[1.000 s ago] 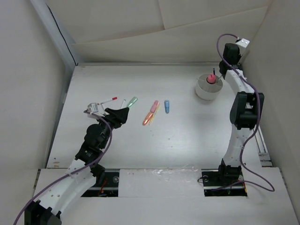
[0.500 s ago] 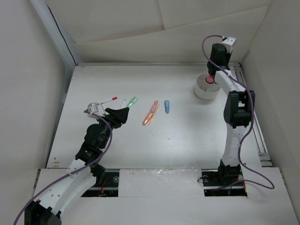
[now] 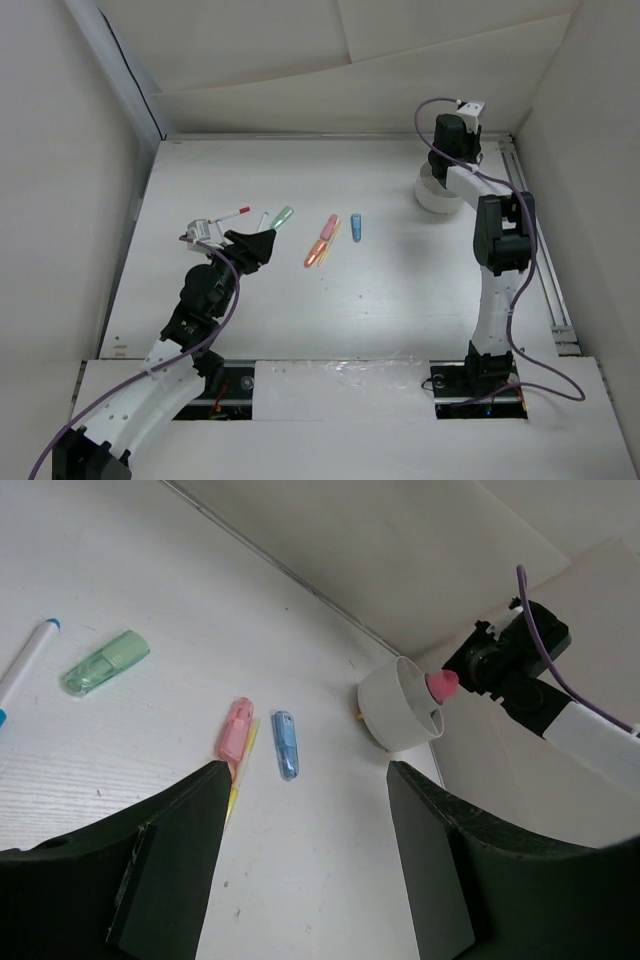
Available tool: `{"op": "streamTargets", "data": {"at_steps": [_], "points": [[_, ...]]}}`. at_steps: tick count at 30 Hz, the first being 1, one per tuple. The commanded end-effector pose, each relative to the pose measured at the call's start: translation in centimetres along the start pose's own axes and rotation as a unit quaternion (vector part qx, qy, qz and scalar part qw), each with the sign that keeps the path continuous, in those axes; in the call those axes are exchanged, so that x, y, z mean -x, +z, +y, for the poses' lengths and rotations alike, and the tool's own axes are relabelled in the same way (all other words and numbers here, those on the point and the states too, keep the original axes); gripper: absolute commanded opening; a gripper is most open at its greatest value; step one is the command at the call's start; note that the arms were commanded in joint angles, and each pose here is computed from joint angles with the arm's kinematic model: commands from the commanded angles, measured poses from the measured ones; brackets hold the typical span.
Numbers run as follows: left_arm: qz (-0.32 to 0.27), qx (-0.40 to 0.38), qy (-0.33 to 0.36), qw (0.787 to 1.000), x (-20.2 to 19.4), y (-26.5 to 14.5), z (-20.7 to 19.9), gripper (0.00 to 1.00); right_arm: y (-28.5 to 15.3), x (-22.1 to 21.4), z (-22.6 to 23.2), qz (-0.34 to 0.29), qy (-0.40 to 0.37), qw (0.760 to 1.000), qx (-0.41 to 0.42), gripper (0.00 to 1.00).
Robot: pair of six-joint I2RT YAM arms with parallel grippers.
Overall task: Sort the stationery into containers
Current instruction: Place the stationery into the container
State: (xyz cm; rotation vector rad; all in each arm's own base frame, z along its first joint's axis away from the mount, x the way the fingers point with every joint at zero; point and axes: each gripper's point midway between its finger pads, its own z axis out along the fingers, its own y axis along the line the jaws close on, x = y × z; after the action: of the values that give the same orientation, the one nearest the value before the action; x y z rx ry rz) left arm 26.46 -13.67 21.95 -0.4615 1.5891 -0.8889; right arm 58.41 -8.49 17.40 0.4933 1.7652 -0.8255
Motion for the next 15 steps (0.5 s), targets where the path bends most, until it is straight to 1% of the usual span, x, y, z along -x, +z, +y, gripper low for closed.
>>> {"op": "streamTargets", "data": {"at_steps": [1, 2, 3, 5, 6, 9, 10, 14, 15], "points": [[-0.017, -0.032, -0.003, 0.999, 1.1, -0.1, -1.6, 0.60, -2.7, 5.5, -1.6, -0.049, 0.057, 0.997, -0.004, 0.28], [-0.018, -0.032, -0.003, 0.999, 1.1, -0.1, -1.6, 0.60, -3.3, 5.5, -1.4, -0.050, 0.056, 0.997, 0.001, 0.30], [-0.021, -0.036, -0.004, 0.999, 1.3, -0.3, -1.8, 0.60, -3.9, 6.8, -2.3, -0.057, 0.072, 0.996, 0.001, 0.33], [-0.018, -0.032, -0.003, 0.999, 1.0, -0.3, -1.4, 0.60, -5.3, 8.1, -2.3, -0.067, 0.080, 0.994, 0.016, 0.41], [-0.014, -0.036, -0.003, 0.999, 0.9, -0.3, -1.5, 0.60, -6.0, 9.3, -3.3, -0.075, 0.095, 0.993, 0.017, 0.46], [-0.014, -0.036, -0.003, 0.999, 0.9, -0.4, -1.5, 0.60, -7.9, 11.3, -3.6, -0.091, 0.111, 0.989, 0.037, 0.54], [-0.014, -0.036, -0.008, 0.999, 0.9, -0.4, -1.6, 0.60, -9.0, 12.6, -3.8, -0.099, 0.118, 0.987, 0.051, 0.56], [-0.013, -0.035, -0.007, 0.999, 0.9, -0.7, -1.5, 0.60, -12.6, 14.2, -3.5, -0.103, 0.116, 0.984, 0.090, 0.56], [-0.013, -0.035, -0.007, 0.999, 0.9, -0.7, -1.5, 0.60, -14.2, 14.7, -2.3, -0.107, 0.117, 0.980, 0.123, 0.56]]}}
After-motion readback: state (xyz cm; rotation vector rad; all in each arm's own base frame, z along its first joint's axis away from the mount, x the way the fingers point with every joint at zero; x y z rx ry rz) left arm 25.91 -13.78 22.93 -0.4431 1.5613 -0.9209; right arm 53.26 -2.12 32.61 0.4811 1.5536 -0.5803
